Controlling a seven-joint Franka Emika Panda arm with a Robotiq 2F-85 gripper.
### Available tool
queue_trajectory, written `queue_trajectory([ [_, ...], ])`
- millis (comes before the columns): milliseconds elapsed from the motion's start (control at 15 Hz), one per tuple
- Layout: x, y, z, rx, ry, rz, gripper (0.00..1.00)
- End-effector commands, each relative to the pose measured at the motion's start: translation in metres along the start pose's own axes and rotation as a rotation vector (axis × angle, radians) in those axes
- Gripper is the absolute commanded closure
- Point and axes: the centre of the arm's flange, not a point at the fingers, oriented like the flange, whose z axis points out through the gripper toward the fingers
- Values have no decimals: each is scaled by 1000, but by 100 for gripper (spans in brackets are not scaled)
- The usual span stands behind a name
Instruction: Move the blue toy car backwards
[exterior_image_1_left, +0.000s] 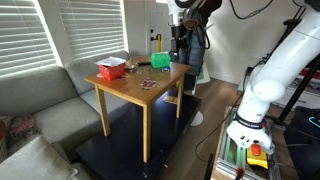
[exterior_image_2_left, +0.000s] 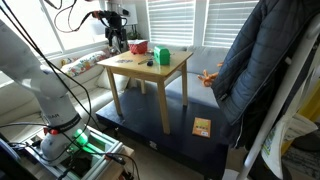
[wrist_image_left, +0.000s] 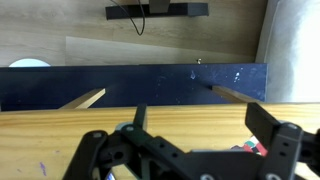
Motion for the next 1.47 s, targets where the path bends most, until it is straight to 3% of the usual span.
queue_trajectory([
  [0,-2,28,16,-19,78,-46,0],
  [200,19,44,23,-76,167,-88,0],
  [533,47,59,38,-115,225,-113,0],
  [1067,47,55,38,-98,212,-103,0],
  [1400,66,78,45,-72,213,-174,0],
])
